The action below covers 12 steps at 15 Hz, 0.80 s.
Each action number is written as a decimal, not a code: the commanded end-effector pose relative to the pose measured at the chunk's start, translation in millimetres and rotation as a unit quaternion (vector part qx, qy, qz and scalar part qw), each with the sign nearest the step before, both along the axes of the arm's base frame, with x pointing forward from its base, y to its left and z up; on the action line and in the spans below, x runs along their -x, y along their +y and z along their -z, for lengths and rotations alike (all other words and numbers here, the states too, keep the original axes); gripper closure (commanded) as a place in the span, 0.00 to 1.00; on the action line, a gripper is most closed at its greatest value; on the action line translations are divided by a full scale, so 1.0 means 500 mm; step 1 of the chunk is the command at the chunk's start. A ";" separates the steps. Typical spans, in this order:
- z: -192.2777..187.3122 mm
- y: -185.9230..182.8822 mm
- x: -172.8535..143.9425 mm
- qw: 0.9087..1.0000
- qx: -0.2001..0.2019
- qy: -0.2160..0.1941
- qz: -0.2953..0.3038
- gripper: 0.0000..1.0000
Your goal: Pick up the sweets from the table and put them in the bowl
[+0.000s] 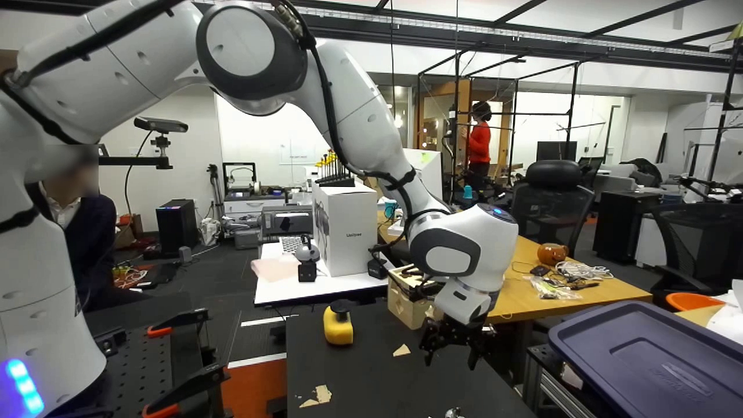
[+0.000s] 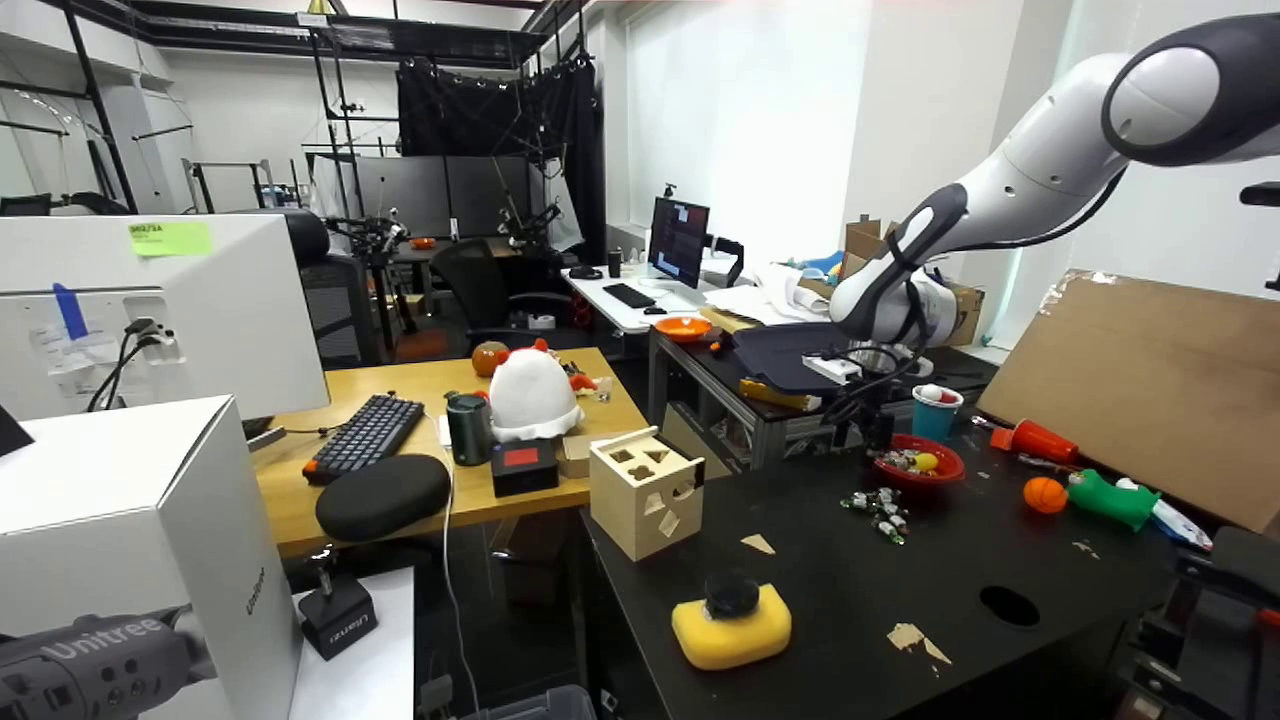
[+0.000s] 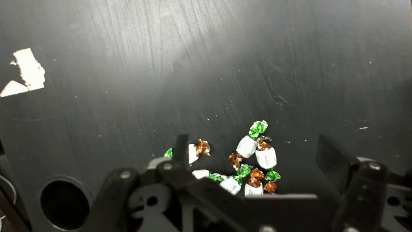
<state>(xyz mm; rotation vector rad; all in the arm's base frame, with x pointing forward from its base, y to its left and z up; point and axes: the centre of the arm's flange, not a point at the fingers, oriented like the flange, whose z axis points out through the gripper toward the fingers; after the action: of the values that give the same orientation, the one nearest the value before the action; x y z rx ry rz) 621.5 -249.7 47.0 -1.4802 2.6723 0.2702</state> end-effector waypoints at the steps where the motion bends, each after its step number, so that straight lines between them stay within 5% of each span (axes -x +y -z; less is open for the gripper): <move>1: 0.062 -0.038 0.014 0.999 -0.045 0.008 0.010 0.00; 12: 0.152 -0.050 0.019 0.996 -0.053 0.004 0.066 0.00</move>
<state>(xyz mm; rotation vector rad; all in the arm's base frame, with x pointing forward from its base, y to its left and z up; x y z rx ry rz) 600.6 -275.6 -27.1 -1.3137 2.6958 0.4173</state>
